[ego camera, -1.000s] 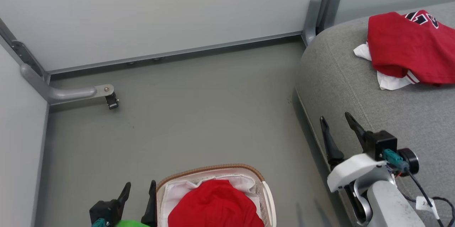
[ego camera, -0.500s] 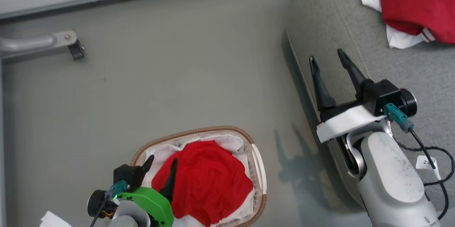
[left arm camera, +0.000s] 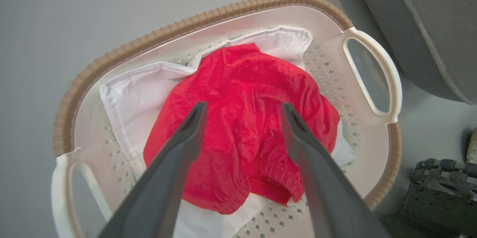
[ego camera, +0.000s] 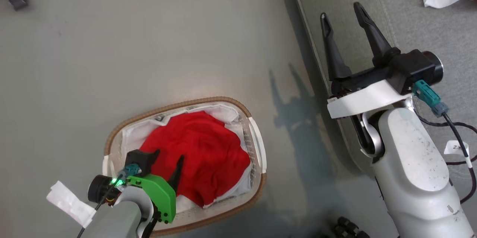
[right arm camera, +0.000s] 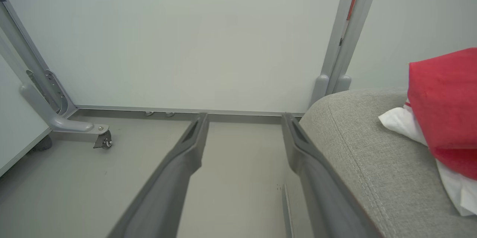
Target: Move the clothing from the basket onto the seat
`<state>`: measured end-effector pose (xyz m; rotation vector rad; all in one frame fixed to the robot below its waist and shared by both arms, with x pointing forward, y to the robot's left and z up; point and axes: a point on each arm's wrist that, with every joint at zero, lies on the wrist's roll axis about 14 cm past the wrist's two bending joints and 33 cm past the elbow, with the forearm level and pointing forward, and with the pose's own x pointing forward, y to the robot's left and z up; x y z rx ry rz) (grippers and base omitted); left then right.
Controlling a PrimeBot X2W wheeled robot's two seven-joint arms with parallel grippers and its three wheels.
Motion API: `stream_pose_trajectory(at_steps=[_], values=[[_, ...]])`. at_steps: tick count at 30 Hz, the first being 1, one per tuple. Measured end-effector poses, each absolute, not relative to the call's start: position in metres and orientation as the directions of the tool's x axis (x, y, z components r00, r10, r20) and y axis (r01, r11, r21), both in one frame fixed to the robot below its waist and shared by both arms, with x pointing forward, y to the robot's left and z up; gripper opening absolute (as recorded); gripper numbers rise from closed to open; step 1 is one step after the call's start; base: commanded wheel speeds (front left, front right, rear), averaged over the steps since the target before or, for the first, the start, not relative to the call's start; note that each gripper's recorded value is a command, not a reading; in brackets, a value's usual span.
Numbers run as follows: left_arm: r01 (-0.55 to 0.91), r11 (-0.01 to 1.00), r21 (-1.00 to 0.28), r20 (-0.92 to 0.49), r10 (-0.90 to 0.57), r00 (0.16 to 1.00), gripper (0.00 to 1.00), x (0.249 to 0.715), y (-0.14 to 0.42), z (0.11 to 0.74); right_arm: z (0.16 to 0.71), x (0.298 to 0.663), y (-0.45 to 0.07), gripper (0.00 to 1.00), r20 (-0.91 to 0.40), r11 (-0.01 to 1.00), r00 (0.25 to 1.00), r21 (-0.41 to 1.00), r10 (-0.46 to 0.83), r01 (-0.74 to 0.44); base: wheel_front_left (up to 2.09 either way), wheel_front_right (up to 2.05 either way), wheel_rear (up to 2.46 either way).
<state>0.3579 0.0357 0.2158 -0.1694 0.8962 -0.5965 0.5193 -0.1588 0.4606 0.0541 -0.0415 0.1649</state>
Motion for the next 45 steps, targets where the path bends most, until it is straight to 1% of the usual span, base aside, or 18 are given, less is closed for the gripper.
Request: stream_pose_trajectory(at_steps=[5, 9, 20, 23, 33, 36, 37, 38, 39, 42, 45], values=[[0.455, 0.804, -0.384, -0.743, -0.561, 0.365, 1.0, 0.345, 0.031, 0.182, 0.443, 0.529, -0.164, 1.0, 0.024, 0.986, 0.987, 0.049, 0.156, -0.157, 0.0, 0.0, 0.0], [0.504, 0.781, -0.368, -0.772, -0.559, 0.302, 1.0, 0.344, 0.03, 0.158, 0.424, 0.535, -0.171, 1.0, -0.005, 0.989, 0.99, 0.06, 0.138, -0.138, 0.0, 0.0, 0.0], [0.544, 0.748, -0.38, -0.84, -0.526, 0.136, 1.0, 0.325, 0.028, 0.102, 0.375, 0.537, -0.188, 1.0, -0.094, 0.994, 0.99, 0.05, 0.103, -0.099, 0.0, 0.0, 0.0], [0.543, 0.746, -0.385, -0.851, -0.515, 0.105, 1.0, 0.32, 0.026, 0.092, 0.364, 0.535, -0.194, 1.0, -0.117, 0.995, 0.989, 0.046, 0.089, -0.084, 0.0, 0.0, 0.0], [0.611, 0.716, -0.337, -0.883, -0.466, 0.059, 1.0, 0.311, 0.028, 0.071, 0.342, 0.533, -0.2, 1.0, -0.157, 0.997, 0.985, 0.044, 0.072, -0.066, 0.0, 0.0, 0.0], [0.629, 0.708, -0.322, -0.888, -0.456, 0.059, 1.0, 0.311, 0.033, 0.069, 0.339, 0.535, -0.199, 1.0, -0.158, 0.997, 0.985, 0.046, 0.073, -0.066, 0.0, 0.0, 0.0], [0.63, 0.708, -0.32, -0.888, -0.455, 0.06, 0.91, 0.311, 0.033, 0.069, 0.339, 0.535, -0.199, 1.0, -0.158, 0.997, 0.985, 0.047, 0.074, -0.067, 0.0, 0.0, 0.0], [0.635, 0.704, -0.318, -0.888, -0.457, 0.061, 0.18, 0.312, 0.034, 0.068, 0.337, 0.535, -0.198, 1.0, -0.159, 0.997, 0.984, 0.047, 0.076, -0.069, 0.0, 0.0, 0.0], [0.635, 0.705, -0.317, -0.888, -0.455, 0.062, 0.0, 0.312, 0.035, 0.068, 0.336, 0.535, -0.198, 1.0, -0.161, 0.996, 0.984, 0.048, 0.076, -0.069, 0.0, 0.0, 0.0], [0.63, 0.711, -0.313, -0.891, -0.45, 0.065, 0.0, 0.313, 0.037, 0.067, 0.335, 0.536, -0.197, 1.0, -0.162, 0.996, 0.984, 0.052, 0.078, -0.07, 0.0, 0.0, 0.0], [0.592, 0.736, -0.33, -0.887, -0.455, 0.072, 0.0, 0.316, 0.036, 0.069, 0.336, 0.536, -0.199, 1.0, -0.16, 0.996, 0.985, 0.071, 0.067, -0.056, 0.0, 0.0, 0.0]])
